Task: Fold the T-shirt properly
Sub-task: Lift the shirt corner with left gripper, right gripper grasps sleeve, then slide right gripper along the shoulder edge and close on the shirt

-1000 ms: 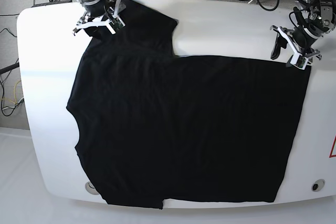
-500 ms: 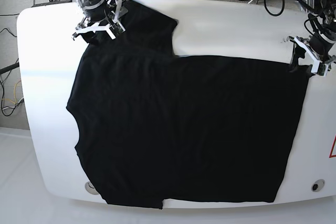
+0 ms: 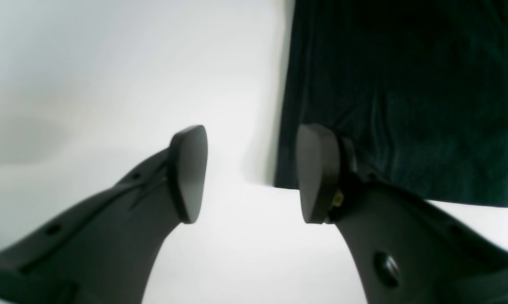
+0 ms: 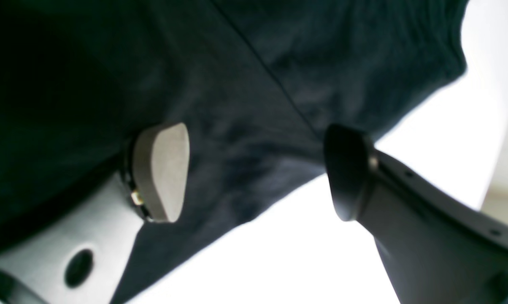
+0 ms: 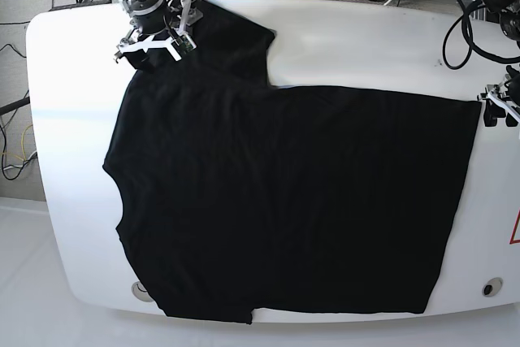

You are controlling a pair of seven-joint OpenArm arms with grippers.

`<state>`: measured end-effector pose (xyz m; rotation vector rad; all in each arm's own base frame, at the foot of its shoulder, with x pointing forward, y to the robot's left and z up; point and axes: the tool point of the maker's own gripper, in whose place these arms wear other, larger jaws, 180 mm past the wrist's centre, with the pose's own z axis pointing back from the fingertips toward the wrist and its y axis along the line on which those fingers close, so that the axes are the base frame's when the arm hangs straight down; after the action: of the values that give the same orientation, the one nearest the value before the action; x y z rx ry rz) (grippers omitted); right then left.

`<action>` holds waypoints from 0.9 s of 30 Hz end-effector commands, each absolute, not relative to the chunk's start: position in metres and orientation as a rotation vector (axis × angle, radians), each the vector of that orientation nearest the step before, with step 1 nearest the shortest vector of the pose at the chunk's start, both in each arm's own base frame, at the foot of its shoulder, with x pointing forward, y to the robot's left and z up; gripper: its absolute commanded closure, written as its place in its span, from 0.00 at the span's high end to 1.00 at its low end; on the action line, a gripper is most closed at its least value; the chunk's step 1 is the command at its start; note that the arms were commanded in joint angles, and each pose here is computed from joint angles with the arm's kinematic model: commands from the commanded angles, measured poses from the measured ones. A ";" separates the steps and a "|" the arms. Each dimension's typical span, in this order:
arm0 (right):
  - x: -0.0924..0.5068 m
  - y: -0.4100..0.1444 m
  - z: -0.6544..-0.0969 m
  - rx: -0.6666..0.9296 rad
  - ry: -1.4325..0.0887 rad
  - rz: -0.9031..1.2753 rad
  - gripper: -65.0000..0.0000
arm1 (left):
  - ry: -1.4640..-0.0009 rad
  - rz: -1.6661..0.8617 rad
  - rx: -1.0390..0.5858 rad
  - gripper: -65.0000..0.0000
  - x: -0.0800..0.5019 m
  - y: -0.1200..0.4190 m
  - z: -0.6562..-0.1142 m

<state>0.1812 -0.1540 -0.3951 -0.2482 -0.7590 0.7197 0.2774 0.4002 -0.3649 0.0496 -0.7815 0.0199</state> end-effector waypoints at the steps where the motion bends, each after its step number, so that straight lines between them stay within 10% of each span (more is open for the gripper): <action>1: 0.185 -0.156 -0.389 -0.263 -0.783 0.718 0.74 | -0.807 0.019 0.053 0.48 0.286 0.407 -0.354; 27: 0.180 -0.150 -0.393 -0.228 -0.760 0.758 0.74 | -0.644 0.035 -0.086 0.48 0.280 0.378 -0.418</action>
<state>0.1768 -0.1492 -0.3990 -0.2169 -0.7365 0.7574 0.2851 0.3731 -0.4159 -0.0984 -0.6775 0.0407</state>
